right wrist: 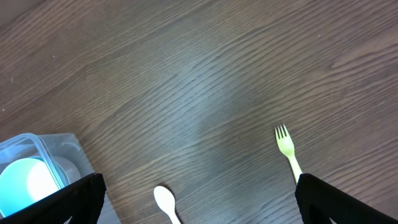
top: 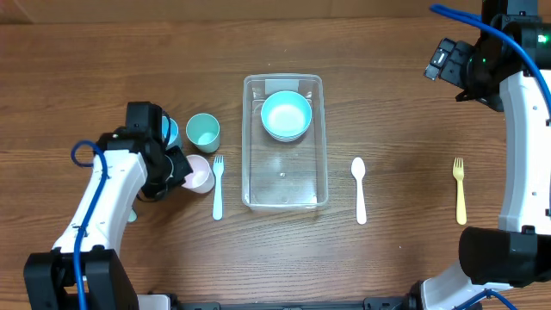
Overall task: Pack container
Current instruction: 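Reach the left gripper to the pink cup and grasp its rim, then carry the pink cup into the front of the container and release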
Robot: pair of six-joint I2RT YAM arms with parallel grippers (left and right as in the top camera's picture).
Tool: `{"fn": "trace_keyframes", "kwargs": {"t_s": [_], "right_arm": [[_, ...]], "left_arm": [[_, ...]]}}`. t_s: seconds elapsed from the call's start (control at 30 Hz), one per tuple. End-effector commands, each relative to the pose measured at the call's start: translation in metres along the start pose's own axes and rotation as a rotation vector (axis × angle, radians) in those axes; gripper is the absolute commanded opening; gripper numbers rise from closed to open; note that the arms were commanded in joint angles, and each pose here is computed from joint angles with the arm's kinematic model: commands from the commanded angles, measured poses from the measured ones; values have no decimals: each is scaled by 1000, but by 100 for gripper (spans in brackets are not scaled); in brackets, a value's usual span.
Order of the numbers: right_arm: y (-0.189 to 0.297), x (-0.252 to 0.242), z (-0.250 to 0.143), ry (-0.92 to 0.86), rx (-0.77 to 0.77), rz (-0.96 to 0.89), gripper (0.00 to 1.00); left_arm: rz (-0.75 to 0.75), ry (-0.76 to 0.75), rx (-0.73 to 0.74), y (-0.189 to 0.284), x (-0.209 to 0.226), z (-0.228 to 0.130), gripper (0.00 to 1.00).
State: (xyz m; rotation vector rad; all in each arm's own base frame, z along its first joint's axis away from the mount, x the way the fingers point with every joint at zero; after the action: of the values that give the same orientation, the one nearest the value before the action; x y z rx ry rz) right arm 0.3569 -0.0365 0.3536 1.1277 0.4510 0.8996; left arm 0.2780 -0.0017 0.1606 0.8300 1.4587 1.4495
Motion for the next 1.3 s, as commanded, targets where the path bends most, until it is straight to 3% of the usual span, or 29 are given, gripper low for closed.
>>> {"fn": "trace_keyframes", "kwargs": {"t_s": [0.0, 0.23, 0.4, 0.73, 0.93, 1.27], "right_arm": [[4, 0, 0, -7, -12, 8, 100], [4, 0, 0, -7, -12, 8, 100], [4, 0, 0, -6, -12, 8, 100], [4, 0, 0, -6, -12, 8, 100], [4, 0, 0, -6, -12, 8, 100], [4, 0, 0, -6, -12, 8, 100]], "left_arm": [[-69, -54, -76, 48, -18, 23, 4], [-133, -209, -180, 143, -65, 22, 4], [-212, -375, -241, 166, -115, 0, 7], [-150, -521, -101, 106, -174, -16, 5], [-102, -539, -34, 68, -185, -6, 5], [-34, -544, -26, 44, -188, 2, 6]]}}
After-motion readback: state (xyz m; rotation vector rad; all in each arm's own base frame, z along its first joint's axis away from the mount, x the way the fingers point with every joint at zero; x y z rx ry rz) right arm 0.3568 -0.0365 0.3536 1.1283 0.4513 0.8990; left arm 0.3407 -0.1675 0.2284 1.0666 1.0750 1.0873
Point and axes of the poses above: each gripper's point midway between its finger pads, its own y axis back along the fingers, its own x axis along the line the jaws close on, z = x × y, the point moved 9 cm from there along y, back along the fingers, and after that the axes turned 8 degrees about -y, right-handed, at the moved point
